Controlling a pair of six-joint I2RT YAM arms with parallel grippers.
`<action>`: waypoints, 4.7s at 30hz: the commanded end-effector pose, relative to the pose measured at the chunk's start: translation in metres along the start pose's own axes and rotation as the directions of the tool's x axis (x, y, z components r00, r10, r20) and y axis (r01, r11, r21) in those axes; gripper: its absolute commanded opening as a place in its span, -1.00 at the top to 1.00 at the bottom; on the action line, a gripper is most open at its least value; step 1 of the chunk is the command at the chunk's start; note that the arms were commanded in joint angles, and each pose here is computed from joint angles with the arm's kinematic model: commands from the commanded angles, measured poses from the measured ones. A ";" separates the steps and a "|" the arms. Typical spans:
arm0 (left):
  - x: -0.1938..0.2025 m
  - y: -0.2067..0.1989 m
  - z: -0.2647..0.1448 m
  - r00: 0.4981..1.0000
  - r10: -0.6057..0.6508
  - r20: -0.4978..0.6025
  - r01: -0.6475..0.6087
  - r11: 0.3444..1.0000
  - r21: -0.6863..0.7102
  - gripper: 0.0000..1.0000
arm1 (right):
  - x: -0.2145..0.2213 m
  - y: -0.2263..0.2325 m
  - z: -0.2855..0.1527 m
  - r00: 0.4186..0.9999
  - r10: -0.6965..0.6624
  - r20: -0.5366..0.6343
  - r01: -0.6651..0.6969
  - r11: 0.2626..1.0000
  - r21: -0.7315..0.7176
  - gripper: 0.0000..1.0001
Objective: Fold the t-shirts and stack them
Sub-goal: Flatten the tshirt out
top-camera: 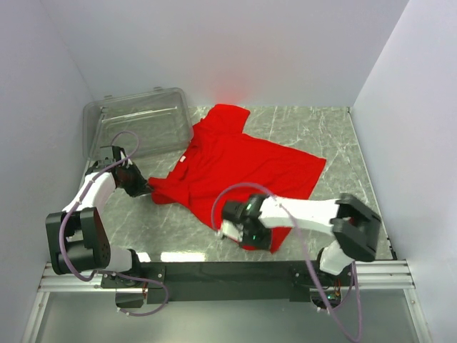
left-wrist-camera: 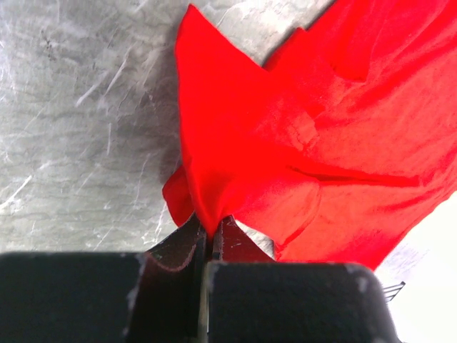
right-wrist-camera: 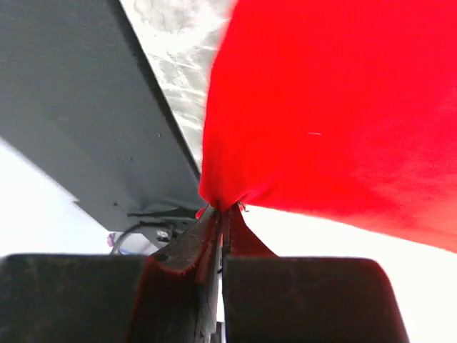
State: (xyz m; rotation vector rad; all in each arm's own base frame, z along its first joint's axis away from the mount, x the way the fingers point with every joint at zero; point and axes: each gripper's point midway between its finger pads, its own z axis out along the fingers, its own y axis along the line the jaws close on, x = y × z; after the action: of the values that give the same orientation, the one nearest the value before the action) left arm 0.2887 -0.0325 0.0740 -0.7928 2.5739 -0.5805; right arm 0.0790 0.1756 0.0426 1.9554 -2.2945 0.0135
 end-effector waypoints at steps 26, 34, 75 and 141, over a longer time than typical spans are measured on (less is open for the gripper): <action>-0.127 -0.244 -0.210 0.822 -0.032 0.569 -0.408 0.663 0.627 0.99 | 0.080 -0.143 -0.268 0.742 -0.140 0.656 -0.273 0.830 0.486 1.00; -0.129 -0.316 -0.352 0.606 -0.114 0.787 -0.686 0.425 0.590 0.99 | 0.116 -0.141 -0.452 0.564 -0.361 0.743 -0.562 0.491 0.665 1.00; -0.124 -0.395 -0.225 0.652 0.163 0.740 -0.748 0.296 0.594 0.99 | 0.155 -0.220 -0.390 0.459 -0.167 0.873 -0.786 0.382 0.486 1.00; -0.081 -0.437 -0.234 0.382 0.060 0.922 -0.913 0.181 0.367 0.99 | 0.207 -0.161 -0.371 0.281 -0.049 0.959 -0.927 0.246 0.284 1.00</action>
State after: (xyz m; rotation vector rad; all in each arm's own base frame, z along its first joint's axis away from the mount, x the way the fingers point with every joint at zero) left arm 0.4161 -0.2296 0.5319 0.3671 1.1037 -0.8367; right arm 0.2059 0.0122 0.4684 1.3637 -4.4673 0.3778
